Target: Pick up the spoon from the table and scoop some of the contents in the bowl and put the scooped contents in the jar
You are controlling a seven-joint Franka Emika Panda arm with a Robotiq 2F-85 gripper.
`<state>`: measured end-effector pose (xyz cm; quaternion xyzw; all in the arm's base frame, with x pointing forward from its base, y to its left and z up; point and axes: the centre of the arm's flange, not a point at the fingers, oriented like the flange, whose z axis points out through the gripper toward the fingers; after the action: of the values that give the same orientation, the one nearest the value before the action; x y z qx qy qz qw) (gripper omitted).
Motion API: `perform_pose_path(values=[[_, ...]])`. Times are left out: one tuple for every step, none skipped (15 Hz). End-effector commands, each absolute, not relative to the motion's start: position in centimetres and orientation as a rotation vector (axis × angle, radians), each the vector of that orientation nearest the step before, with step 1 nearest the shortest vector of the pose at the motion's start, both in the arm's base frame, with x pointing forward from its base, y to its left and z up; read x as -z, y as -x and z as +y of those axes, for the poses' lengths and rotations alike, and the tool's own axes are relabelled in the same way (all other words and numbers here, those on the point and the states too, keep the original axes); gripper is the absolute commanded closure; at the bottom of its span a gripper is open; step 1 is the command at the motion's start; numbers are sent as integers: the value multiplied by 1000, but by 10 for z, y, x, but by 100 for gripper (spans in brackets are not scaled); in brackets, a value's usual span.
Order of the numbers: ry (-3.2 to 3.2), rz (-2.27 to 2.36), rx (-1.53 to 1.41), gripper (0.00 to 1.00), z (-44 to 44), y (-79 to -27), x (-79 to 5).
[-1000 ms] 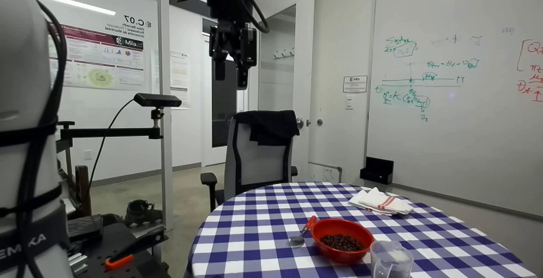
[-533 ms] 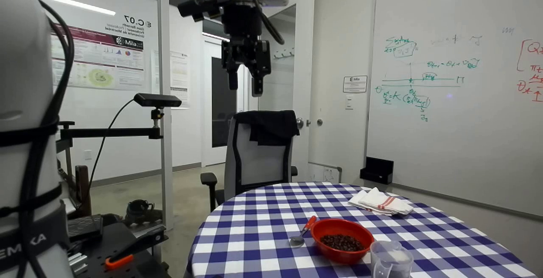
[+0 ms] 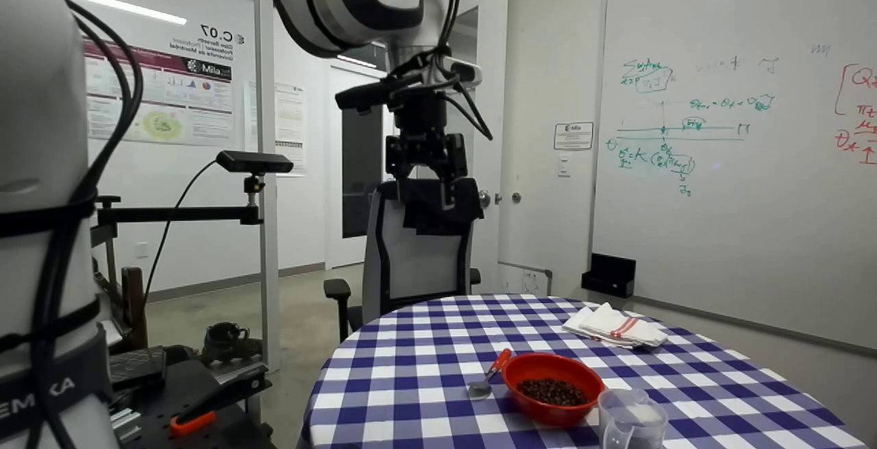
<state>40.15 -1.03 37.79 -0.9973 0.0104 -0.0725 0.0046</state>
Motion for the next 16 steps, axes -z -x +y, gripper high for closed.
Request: perform_pose_path(values=[[3168, -13, 228, 0, 4, -462, -362], [3164, -12, 235, 0, 7, -472, -359], [3160, -5, 246, 0, 10, -484, -356], [3156, 6, 249, 0, 12, -494, -354], [3155, 18, 250, 0, 13, -504, -350], [3155, 36, 250, 0, 14, -514, -344], [3162, 48, 247, 0, 15, -525, -338], [3169, 59, 241, 0, 15, -536, -331], [3178, 69, 233, 0, 15, -546, -324], [3187, 77, 225, 0, 16, -555, -316], [3200, 77, 222, 0, 17, -565, -308], [3216, 72, 219, 0, 19, -574, -300], [3231, 67, 221, 0, 22, -582, -290], [3240, 59, 214, 0, 25, -591, -281], [3252, 52, 215, 0, 28, -598, -274], [3263, 40, 215, 0, 32, -605, -266]])
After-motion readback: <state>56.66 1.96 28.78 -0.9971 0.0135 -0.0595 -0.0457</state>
